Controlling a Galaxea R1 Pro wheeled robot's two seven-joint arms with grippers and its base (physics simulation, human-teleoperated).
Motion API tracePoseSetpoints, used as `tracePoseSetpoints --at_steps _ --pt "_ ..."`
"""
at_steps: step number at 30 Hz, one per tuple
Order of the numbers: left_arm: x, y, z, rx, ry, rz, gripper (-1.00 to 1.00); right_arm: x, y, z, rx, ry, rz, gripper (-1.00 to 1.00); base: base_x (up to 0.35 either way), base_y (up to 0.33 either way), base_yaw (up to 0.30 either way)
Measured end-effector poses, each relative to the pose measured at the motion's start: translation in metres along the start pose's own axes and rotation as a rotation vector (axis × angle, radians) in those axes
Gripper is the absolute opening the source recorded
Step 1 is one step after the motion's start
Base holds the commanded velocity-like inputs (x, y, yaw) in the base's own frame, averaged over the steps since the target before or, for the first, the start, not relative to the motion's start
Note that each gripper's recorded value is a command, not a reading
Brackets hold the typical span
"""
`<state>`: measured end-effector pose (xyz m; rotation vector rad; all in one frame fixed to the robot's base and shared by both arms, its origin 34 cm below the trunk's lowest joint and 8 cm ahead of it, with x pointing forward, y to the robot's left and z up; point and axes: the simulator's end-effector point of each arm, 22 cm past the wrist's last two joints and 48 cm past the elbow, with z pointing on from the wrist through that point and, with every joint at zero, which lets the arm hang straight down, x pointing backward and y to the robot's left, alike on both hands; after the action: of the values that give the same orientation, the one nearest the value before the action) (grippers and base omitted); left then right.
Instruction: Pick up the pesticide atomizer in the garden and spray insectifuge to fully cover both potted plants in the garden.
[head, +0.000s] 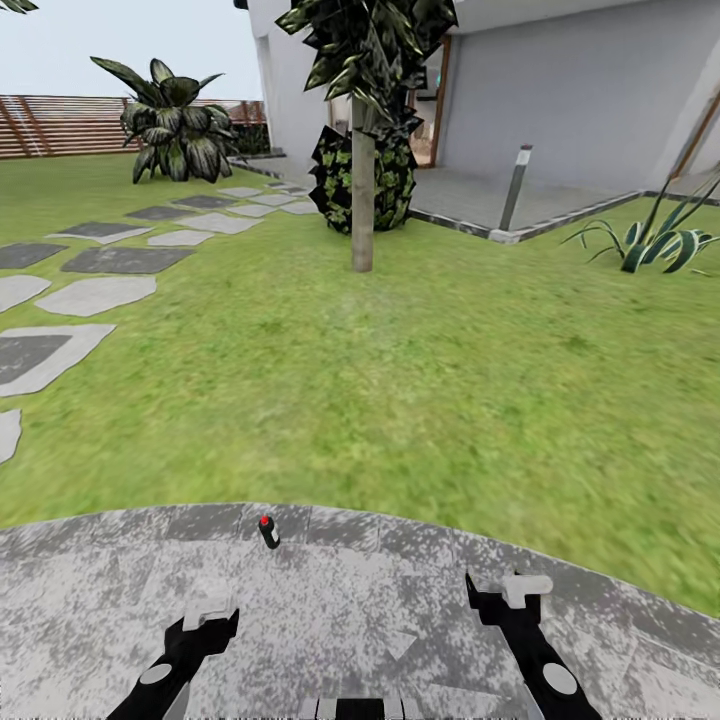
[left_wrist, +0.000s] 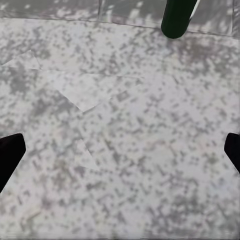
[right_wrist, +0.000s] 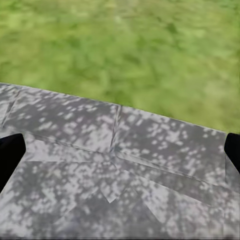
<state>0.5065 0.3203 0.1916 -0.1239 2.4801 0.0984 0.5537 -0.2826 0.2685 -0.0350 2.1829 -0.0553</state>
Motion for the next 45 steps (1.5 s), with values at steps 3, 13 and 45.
tracePoseSetpoints --at_steps 3,13,45 --pt "0.009 0.000 0.003 -0.001 0.017 0.002 1.00 0.009 0.000 0.001 -0.001 0.017 0.000 1.00 0.000 0.000 0.000" --pt "0.012 0.000 0.006 -0.002 -0.004 0.007 1.00 0.021 0.001 0.003 -0.002 0.039 -0.001 1.00 0.089 0.000 0.000" --pt "0.009 -0.001 0.006 0.000 -0.021 0.004 1.00 0.020 -0.001 0.003 0.003 0.035 -0.002 1.00 0.176 0.000 0.000"
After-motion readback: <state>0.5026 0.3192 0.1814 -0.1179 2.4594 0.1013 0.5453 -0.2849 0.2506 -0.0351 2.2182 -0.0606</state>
